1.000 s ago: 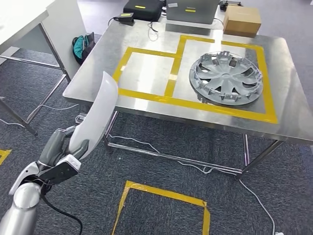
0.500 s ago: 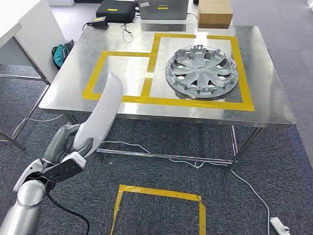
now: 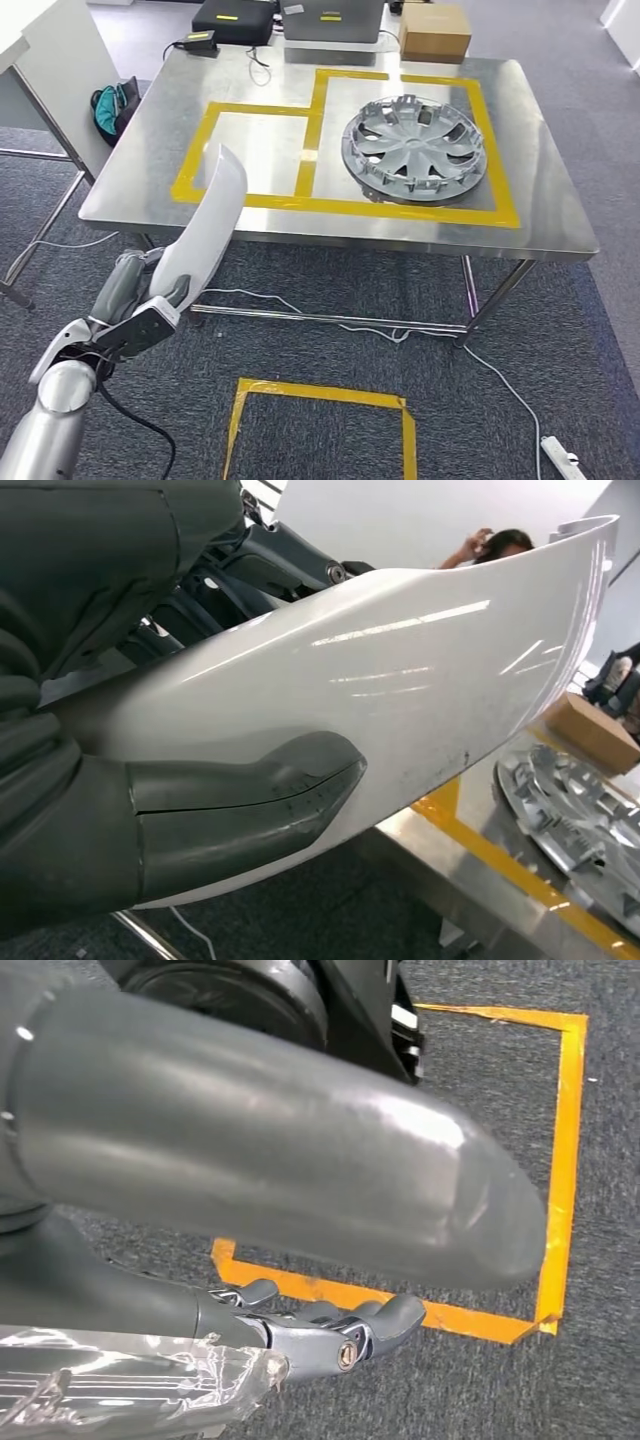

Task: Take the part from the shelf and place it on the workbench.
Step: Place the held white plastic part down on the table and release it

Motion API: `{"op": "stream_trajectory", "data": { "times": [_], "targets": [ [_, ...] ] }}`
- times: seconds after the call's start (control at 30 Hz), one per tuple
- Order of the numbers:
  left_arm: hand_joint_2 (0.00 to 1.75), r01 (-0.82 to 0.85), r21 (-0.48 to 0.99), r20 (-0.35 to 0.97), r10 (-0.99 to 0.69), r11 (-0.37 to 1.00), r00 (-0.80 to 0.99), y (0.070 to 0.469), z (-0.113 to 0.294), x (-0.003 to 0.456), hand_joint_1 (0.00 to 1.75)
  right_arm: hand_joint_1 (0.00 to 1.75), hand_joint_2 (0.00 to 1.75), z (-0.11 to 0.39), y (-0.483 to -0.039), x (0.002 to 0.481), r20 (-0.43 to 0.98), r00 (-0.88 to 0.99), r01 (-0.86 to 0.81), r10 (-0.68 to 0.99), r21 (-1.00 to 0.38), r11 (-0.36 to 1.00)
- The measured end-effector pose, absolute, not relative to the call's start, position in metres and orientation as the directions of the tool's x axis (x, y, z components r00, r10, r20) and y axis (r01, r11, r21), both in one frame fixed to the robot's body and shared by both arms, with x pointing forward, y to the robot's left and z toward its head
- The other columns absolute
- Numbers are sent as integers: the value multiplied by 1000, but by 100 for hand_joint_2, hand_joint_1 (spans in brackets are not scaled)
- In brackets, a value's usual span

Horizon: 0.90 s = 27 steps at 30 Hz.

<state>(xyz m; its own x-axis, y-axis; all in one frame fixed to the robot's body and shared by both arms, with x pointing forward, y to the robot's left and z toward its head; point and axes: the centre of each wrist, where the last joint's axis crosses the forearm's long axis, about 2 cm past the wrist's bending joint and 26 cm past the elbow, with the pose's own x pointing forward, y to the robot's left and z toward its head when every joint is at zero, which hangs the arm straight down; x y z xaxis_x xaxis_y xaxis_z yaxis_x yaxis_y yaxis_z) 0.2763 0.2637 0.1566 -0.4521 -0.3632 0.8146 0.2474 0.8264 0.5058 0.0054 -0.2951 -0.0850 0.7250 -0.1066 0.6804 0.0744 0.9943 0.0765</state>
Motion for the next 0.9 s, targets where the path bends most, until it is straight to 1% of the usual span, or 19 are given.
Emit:
{"op": "stream_trajectory", "data": {
  "times": [0.9],
  "targets": [
    [175,247,517,817,-386,820,-427,259,158,287,175,0,0,-88,-297,8,686,719,77,-116,88,993]
  ]
}}
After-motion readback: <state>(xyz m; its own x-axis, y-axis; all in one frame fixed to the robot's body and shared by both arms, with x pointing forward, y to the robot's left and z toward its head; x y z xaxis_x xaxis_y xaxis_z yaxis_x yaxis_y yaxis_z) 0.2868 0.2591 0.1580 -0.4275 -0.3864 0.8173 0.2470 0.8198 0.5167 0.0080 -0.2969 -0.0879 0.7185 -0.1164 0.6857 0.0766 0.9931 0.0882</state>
